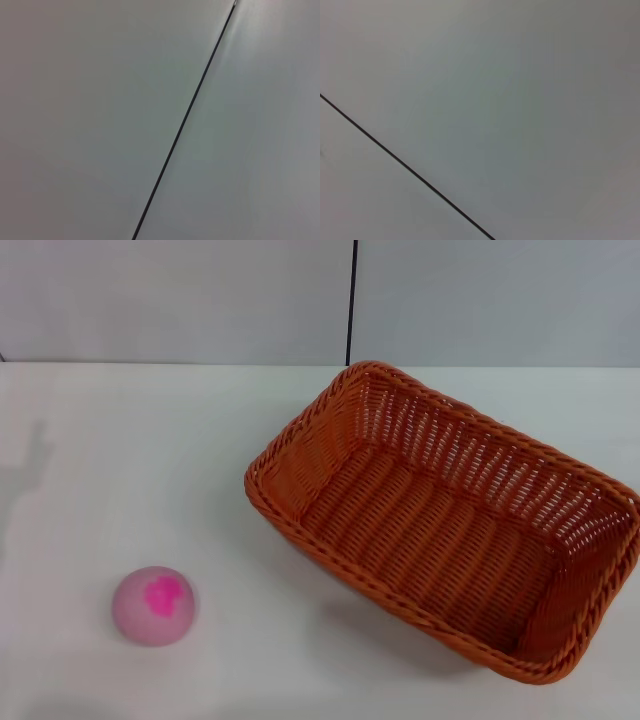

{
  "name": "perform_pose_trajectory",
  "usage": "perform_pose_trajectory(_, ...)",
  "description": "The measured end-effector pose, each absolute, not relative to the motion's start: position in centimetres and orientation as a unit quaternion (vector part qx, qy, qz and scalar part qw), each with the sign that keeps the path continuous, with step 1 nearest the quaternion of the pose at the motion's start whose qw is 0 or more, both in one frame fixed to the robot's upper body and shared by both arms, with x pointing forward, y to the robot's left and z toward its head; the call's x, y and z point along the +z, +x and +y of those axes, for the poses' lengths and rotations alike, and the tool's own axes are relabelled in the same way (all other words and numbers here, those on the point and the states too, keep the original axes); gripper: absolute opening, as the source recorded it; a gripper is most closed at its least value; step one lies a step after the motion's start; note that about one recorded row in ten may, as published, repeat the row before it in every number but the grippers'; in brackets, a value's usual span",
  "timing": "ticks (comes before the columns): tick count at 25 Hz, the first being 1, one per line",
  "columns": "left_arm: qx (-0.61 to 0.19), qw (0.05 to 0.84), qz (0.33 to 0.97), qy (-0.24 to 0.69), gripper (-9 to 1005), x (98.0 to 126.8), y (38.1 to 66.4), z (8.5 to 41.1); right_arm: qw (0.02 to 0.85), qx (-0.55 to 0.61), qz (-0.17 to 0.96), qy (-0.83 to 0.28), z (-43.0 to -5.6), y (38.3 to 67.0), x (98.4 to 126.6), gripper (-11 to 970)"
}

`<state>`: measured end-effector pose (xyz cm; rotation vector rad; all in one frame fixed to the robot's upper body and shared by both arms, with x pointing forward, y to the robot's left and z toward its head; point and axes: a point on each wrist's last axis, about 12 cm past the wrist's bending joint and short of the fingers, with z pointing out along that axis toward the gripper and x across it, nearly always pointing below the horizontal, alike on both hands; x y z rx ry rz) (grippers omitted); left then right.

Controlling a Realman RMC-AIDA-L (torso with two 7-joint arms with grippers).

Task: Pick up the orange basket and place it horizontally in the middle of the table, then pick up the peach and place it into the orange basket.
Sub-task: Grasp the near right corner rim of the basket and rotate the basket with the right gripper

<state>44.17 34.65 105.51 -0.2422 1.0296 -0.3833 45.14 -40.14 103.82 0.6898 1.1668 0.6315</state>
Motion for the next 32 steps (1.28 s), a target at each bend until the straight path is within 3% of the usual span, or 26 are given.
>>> perform_pose_trajectory(32, -0.184, 0.846, 0.487, -0.114, 843, 105.60, 44.47, 34.55, 0.736, 0.294, 0.546, 0.271, -40.21, 45.49, 104.56, 372)
